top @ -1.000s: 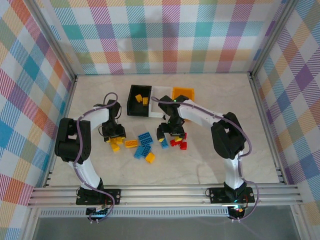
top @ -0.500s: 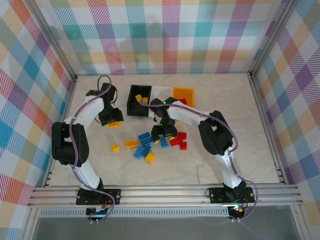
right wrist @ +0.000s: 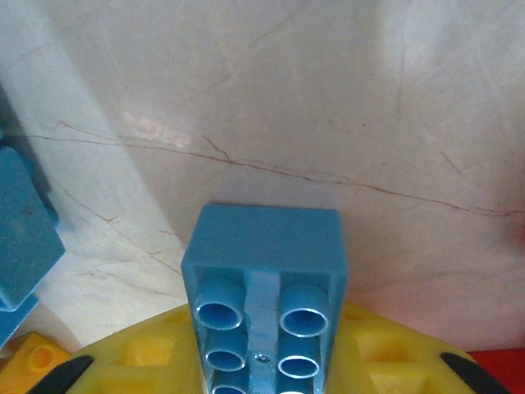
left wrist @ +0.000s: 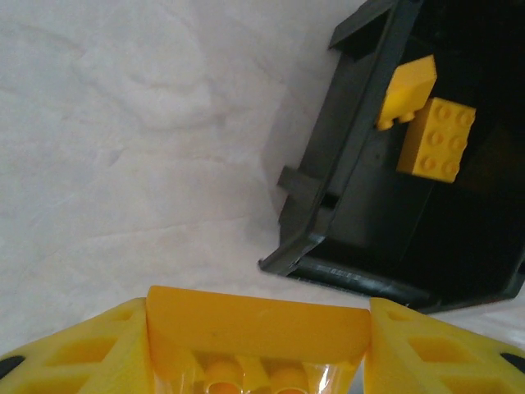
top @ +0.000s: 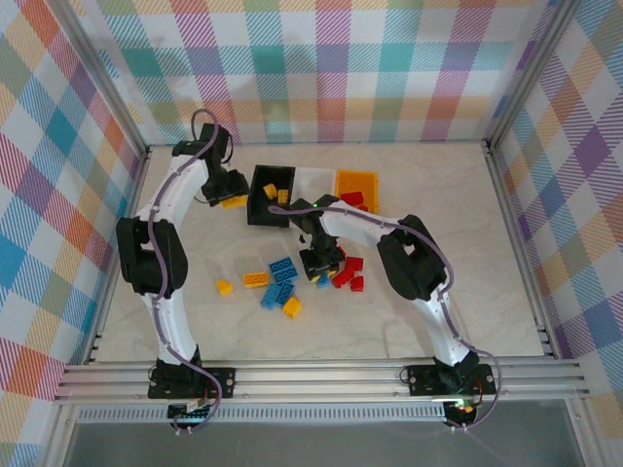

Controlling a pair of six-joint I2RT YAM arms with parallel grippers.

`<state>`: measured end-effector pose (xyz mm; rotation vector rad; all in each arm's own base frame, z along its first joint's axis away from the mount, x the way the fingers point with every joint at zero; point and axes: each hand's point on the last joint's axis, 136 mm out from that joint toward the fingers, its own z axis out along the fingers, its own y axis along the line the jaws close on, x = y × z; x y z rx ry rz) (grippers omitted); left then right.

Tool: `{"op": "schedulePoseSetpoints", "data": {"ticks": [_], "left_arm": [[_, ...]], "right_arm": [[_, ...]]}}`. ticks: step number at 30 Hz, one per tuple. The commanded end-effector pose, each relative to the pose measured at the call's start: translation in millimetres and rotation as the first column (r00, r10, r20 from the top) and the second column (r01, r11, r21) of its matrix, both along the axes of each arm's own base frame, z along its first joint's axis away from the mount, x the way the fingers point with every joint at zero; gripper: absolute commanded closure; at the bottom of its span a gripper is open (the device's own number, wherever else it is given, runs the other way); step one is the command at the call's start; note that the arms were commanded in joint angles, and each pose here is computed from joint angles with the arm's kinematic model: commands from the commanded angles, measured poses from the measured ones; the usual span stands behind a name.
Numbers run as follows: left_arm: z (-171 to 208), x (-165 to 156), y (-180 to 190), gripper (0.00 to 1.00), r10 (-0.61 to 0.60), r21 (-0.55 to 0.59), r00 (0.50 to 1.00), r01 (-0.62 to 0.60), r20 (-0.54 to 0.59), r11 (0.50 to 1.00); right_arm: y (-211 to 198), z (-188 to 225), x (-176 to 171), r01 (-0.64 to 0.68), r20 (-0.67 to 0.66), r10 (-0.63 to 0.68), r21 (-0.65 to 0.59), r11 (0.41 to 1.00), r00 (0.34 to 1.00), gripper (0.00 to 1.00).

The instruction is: Sort the legos into containers by color

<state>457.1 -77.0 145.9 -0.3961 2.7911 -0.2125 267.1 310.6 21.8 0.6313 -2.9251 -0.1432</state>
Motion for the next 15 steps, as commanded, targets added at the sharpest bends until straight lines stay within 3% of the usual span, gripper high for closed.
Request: {"op": "schedulePoseSetpoints", "data": {"ticks": [1,8,15], "left_arm": [[1.8,9.3,-27.2,0.46,-0.026,-0.038,1.0,0.026,-0.003,0.999],[-18.4,43.0,-62.9,0.46,-0.061,-0.048,0.998,0.061,-0.001,0.997],[-42.2,67.3,-67.6,0.4,-0.062,-0.017,0.998,0.062,-0.031,0.998]], "right_arm": [[-4.3,12.2,1.3,-0.015,0.042,0.015,-0.011,1.0,0.999,0.75],[-10.0,66.5,11.6,0.042,0.108,-0.05,0.074,0.996,0.993,0.77],[-8.1,123.5,58.4,0.133,0.153,-0.169,0.222,0.966,0.974,0.77]]}}
